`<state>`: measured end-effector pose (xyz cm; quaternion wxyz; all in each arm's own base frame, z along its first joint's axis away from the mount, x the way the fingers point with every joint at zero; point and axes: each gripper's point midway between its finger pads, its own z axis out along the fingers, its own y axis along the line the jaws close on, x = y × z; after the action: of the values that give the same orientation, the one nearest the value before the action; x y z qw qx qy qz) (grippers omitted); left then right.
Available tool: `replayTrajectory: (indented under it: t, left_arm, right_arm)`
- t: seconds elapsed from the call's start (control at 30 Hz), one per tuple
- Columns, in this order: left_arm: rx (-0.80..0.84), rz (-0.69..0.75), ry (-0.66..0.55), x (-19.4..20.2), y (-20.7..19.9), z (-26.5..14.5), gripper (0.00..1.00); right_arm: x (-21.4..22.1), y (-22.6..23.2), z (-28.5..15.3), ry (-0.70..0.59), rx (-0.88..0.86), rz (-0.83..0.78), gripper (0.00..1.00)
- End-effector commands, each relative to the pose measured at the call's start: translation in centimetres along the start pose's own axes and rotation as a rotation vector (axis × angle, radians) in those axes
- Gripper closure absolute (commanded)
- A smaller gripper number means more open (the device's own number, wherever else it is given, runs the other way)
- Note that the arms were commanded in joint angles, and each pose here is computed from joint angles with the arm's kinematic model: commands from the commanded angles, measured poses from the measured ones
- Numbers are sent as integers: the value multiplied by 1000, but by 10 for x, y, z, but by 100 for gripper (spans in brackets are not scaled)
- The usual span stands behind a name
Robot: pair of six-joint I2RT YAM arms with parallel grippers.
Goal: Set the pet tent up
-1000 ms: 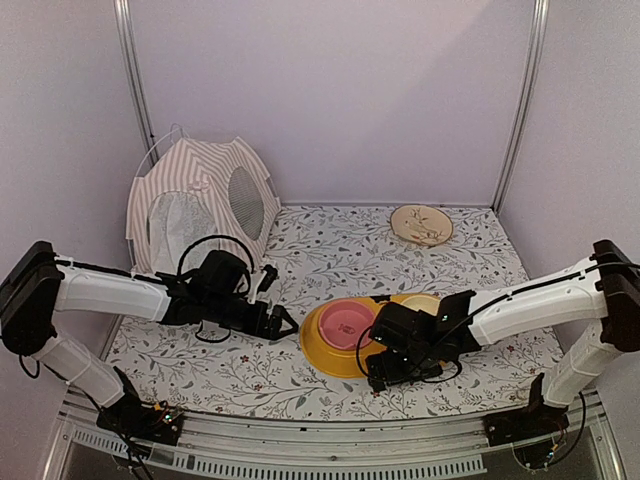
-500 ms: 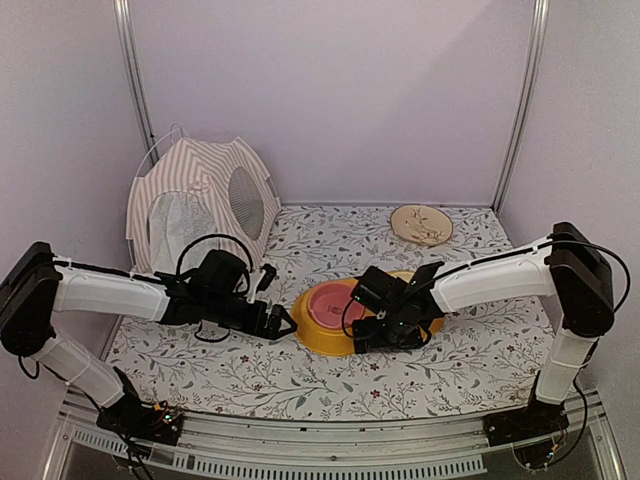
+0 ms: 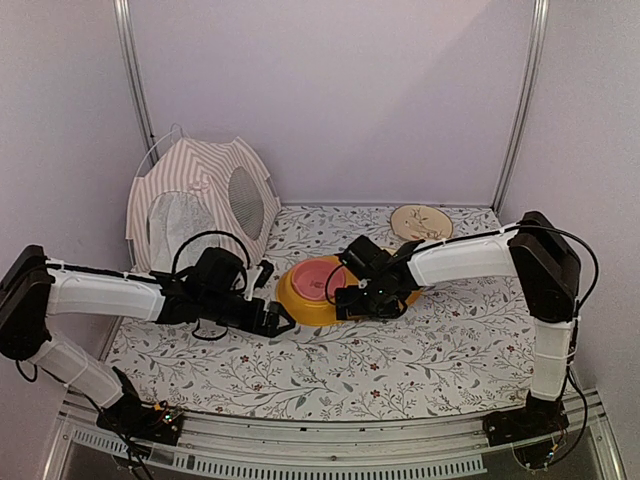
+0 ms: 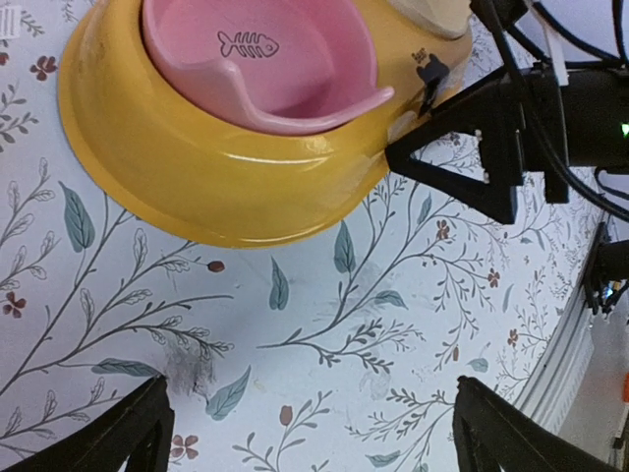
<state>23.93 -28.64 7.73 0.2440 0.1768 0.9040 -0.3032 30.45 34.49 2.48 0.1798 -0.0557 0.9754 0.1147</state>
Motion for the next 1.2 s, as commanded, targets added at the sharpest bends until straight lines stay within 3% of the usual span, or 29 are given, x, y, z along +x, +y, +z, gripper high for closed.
replayTrajectory:
  t: [0.0, 0.53, 0.93, 1.17]
  left_arm:
    - [4, 27, -27, -8, -6, -7, 1]
    - [-27, 26, -89, -24, -4, -16, 1]
    - [-75, 0, -173, -42, 5, -34, 1]
    - [-86, -5, -182, -42, 6, -43, 1]
  right_arm:
    - [-31, 14, 21, -53, -95, 9, 1]
    - [-55, 77, 27, -61, -267, -55, 1]
    - [-59, 150, 11, -99, -601, -139, 1]
    - [-92, 154, 23, -158, -700, -88, 14]
